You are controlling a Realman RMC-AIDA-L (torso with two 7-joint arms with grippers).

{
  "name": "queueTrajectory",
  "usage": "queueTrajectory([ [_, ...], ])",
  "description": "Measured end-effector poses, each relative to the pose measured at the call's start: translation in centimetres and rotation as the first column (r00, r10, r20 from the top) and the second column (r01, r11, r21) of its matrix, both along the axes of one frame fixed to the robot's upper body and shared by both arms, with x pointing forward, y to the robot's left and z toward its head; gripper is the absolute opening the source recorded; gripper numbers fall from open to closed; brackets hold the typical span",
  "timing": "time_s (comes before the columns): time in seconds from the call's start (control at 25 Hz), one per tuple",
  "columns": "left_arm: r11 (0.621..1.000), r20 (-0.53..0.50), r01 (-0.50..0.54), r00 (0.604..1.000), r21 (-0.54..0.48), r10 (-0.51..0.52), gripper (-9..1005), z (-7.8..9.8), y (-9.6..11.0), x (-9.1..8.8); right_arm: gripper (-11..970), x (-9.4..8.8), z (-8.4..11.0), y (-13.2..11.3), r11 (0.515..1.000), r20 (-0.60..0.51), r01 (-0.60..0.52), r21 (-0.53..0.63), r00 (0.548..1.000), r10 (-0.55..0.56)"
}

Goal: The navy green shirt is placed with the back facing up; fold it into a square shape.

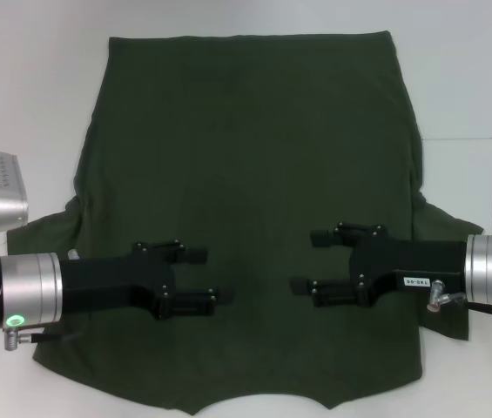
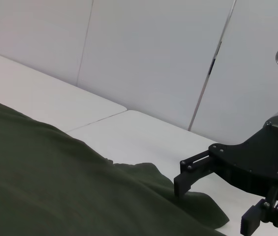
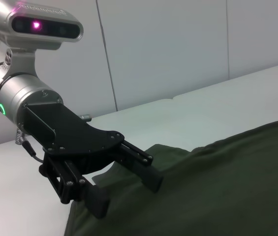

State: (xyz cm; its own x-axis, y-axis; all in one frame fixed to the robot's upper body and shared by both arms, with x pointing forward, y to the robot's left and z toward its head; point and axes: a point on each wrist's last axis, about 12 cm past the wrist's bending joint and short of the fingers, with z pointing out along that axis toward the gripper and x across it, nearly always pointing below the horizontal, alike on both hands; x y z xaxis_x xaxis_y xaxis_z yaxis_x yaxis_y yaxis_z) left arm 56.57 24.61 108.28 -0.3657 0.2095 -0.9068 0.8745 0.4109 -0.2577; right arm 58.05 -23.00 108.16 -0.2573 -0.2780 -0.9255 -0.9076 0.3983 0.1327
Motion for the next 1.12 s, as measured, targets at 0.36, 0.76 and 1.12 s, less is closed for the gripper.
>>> queueTrajectory([
  [0.36,1.0,-0.001,0.0,1.0,-0.001,0.0,850,0.0,0.0,0.0,924,0.0,0.0,0.0,1.0,-0.001,-0.001,0.0,1.0,0.001],
  [0.76,1.0,-0.006,-0.004,1.0,-0.009,0.004,850,0.0,0.0,-0.1,925,0.0,0.0,0.0,1.0,-0.002,-0.001,0.0,1.0,0.001],
  [1.12,0.957,-0.146,-0.172,0.979,-0.234,0.14,848,2.7,1.1,1.4,924,0.1,0.1,0.0,1.0,0.005,-0.003,-0.002,1.0,0.003],
])
